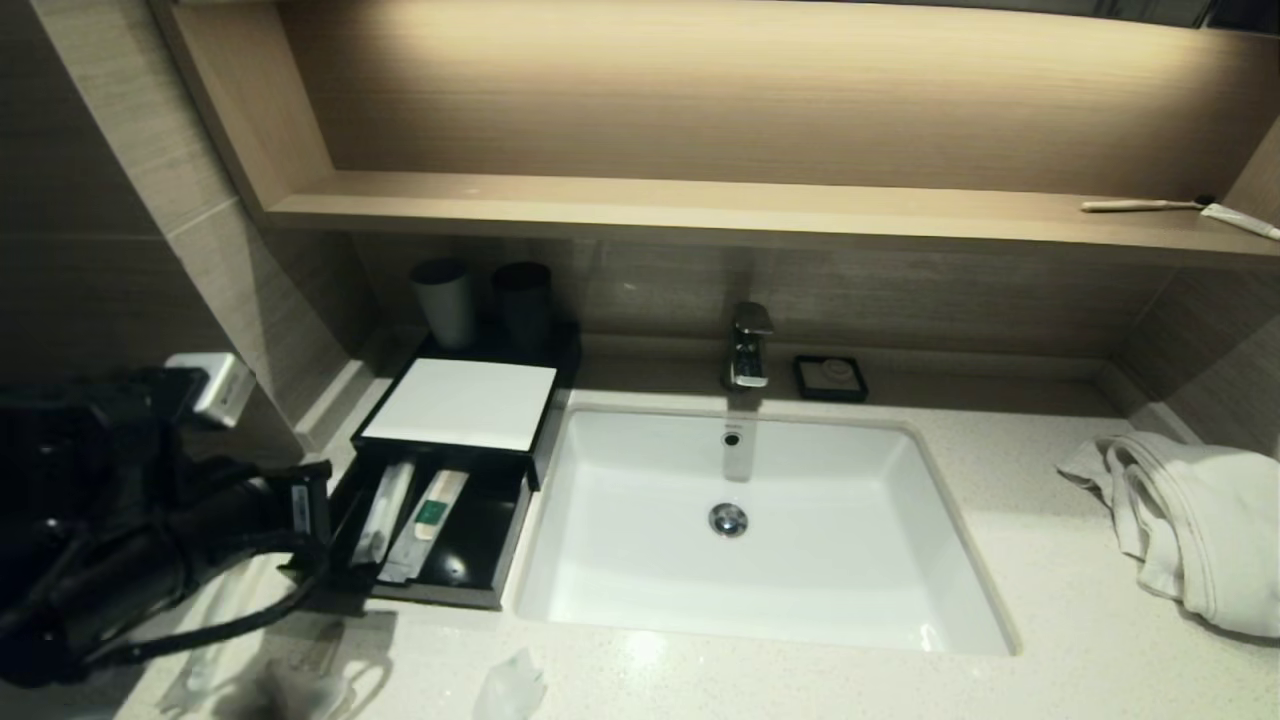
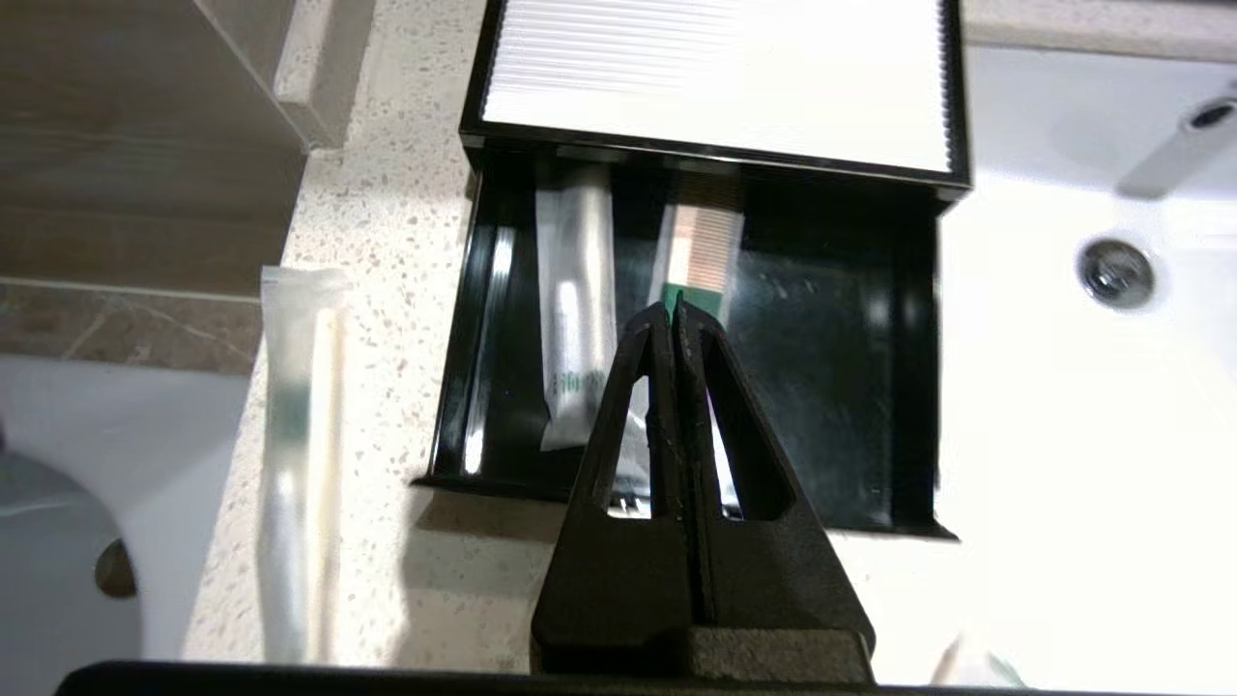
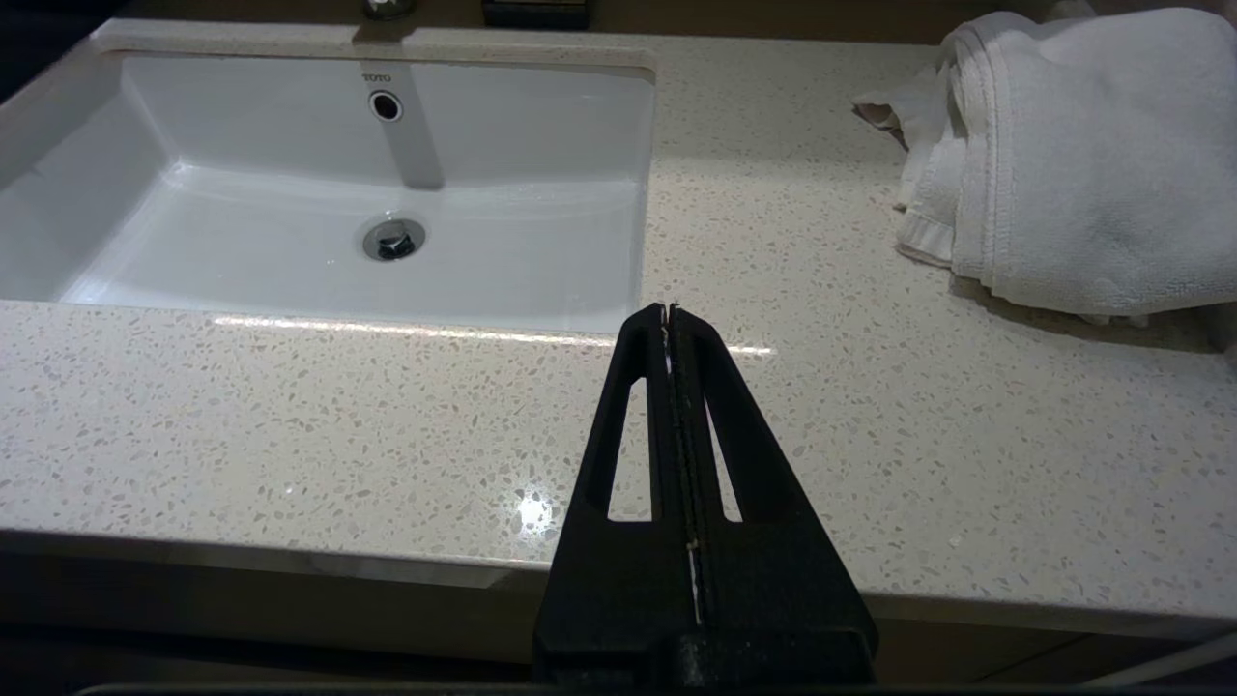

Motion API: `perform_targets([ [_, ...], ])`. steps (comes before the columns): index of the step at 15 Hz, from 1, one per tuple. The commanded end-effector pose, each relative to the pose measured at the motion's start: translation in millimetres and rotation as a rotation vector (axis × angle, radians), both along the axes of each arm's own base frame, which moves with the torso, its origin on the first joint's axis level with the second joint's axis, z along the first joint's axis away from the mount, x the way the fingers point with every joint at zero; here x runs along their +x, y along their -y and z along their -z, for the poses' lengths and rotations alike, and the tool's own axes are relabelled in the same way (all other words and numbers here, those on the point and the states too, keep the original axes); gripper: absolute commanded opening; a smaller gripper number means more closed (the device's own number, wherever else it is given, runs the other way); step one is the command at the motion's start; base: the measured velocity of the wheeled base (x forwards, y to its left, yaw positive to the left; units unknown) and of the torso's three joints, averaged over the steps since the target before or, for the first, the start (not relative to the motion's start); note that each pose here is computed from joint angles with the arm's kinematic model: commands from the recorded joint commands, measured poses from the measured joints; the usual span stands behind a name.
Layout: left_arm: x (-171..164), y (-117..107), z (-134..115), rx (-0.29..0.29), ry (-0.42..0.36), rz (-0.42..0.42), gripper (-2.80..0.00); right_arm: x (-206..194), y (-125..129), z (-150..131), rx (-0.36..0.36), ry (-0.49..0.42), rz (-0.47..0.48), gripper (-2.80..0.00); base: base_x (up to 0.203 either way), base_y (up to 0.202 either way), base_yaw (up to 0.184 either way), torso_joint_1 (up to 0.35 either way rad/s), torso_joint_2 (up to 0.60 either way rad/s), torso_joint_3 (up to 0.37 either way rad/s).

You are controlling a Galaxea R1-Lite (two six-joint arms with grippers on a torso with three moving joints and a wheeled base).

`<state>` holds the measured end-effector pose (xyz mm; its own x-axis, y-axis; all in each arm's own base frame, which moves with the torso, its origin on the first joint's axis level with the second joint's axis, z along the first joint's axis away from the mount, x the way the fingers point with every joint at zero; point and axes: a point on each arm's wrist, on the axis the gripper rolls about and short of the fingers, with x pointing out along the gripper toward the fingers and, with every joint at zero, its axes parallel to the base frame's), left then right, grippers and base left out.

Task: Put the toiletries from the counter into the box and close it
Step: Pick up the bathroom toiletry

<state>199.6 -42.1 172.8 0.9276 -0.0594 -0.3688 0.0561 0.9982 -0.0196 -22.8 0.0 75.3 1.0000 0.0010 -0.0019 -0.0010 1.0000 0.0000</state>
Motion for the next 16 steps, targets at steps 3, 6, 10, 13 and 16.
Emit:
perform_targets([
  [3,-42.3,7.3,-38.9,0.025,-0.159,0.121,-2.8,0.0,0.0,0.0,0.0,0.0,-0.002,-2.8,0.0,0.0,0.0,0.0,0.0,0.0],
  [6,-38.4,22.7,-29.7,0.034,-0.242,0.224,-2.8,0.0,0.0,0.0,0.0,0.0,-0.001,-2.8,0.0,0.0,0.0,0.0,0.0,0.0],
  [10,-36.9,48.4,-18.7,0.072,-0.318,0.35,-2.8,0.0,0.0,0.0,0.0,0.0,-0.001,-2.8,0.0,0.0,0.0,0.0,0.0,0.0],
  [13,-32.0,57.2,-19.0,0.104,-0.395,0.374,-2.8,0.0,0.0,0.0,0.0,0.0,-0.001,-2.8,0.0,0.0,0.0,0.0,0.0,0.0],
  [16,-33.4,63.8,-13.0,0.109,-0.446,0.428,-2.8,0.0,0.0,0.0,0.0,0.0,-0.001,-2.8,0.0,0.0,0.0,0.0,0.0,0.0],
])
